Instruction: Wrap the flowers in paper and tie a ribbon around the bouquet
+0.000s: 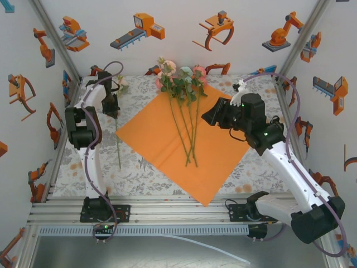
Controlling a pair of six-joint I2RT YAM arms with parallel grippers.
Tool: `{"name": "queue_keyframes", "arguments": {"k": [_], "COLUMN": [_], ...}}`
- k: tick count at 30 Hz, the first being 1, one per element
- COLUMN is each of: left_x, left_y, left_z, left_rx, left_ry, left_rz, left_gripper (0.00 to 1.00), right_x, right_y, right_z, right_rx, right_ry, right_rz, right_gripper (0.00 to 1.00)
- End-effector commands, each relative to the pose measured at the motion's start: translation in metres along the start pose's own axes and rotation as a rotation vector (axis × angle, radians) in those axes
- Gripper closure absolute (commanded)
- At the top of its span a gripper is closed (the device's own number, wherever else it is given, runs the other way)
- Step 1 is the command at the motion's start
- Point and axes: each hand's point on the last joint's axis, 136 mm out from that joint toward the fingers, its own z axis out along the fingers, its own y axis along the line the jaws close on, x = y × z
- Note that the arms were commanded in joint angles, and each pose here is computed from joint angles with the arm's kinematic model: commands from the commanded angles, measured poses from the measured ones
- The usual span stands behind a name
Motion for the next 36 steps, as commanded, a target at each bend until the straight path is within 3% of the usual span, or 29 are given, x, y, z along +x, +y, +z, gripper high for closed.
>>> {"name": "queue_keyframes", "arguments": {"k": [1, 5, 10, 16, 20, 24, 30, 36], "left_x": [-0.030, -0.046, -0.057, -0.068, -0.074, -0.067, -0.040, -0.032], "left_y": [0.004, 0.010, -0.021, -0.085, -0.152, -0.231, -0.330, -0.360], "left_z": [-0.063, -0.104, -0.149, -0.187, -0.206, -0.205, -0.188, -0.136], "left_rx": [0.008, -0.010, 0.218, 0.501, 0.644, 0.749, 0.779, 0.747], "left_ry": [-0.140, -0.231, -0.308, -0.380, -0.404, -0.356, -0.292, -0.253], "left_rz": [-0.001, -0.039, -0.179, -0.365, -0.353, -0.267, -0.067, -0.051], "left_gripper": [1.00, 1.00, 1.00, 1.00, 1.00, 1.00, 1.00, 1.00], "right_x": [-0.007, -0.007, -0.006, -0.007, -0.006, -0.004, -0.004, -0.003], "right_y": [0.010, 0.010, 0.009, 0.009, 0.008, 0.006, 0.005, 0.003], "right_z": [-0.002, -0.002, 0.001, 0.006, 0.006, 0.004, -0.001, -0.005], "right_rx": [-0.028, -0.029, -0.031, -0.035, -0.036, -0.030, -0.021, -0.013], "right_ry": [-0.013, -0.018, -0.014, -0.014, -0.018, -0.021, -0.032, -0.037], "right_rz": [-0.026, -0.026, -0.024, -0.016, -0.006, -0.005, -0.011, -0.017], "right_gripper": [0.44, 0.44, 0.44, 0.44, 0.44, 0.44, 0.44, 0.44]}}
